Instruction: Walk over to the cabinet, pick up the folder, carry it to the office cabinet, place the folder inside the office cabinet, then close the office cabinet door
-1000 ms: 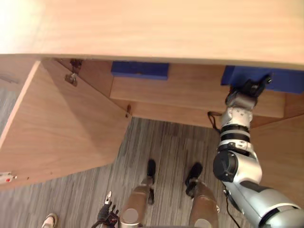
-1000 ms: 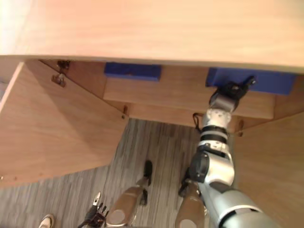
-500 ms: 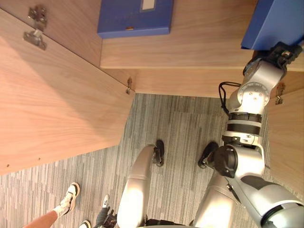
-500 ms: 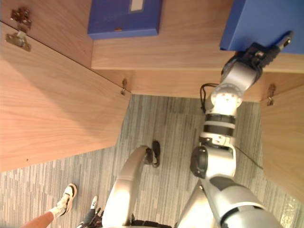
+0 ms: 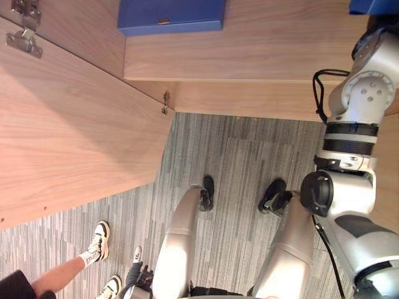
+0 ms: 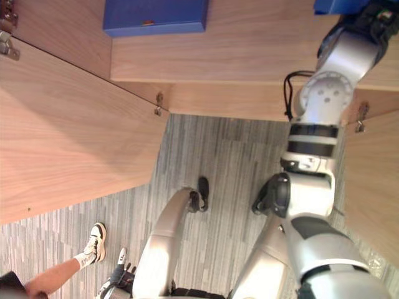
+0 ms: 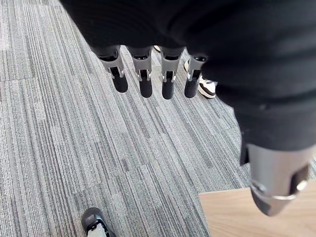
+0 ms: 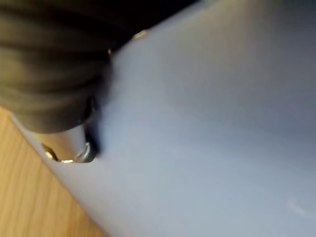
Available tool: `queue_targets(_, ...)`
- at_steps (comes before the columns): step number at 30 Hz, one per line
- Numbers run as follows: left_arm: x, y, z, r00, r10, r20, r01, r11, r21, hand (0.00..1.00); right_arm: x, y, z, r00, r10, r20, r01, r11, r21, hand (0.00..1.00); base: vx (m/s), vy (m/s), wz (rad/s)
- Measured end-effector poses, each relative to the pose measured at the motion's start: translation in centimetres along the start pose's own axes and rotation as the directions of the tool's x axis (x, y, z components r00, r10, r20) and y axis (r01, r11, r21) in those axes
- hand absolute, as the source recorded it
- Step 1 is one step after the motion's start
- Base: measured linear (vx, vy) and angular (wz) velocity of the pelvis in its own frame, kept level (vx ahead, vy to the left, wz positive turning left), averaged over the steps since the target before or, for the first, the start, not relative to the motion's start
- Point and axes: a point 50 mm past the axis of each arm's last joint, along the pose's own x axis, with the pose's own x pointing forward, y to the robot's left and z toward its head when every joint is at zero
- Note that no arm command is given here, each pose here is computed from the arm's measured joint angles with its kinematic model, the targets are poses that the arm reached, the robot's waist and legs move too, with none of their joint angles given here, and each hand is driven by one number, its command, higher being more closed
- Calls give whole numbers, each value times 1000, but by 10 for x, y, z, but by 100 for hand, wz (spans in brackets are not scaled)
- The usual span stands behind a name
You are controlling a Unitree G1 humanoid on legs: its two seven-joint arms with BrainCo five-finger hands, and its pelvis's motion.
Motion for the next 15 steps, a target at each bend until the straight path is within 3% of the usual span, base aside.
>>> queue_targets(14, -7, -15, 9, 995, -94, 28, 93, 994, 49, 0, 20, 21, 9, 1000, -13, 13, 13, 999, -45, 100, 91, 1, 10)
queue_targets(15, -8, -16, 10, 994, -104, 29, 102, 993, 52, 0, 21, 19, 9, 1000, -20, 14, 21, 997, -68, 0, 71, 0, 2)
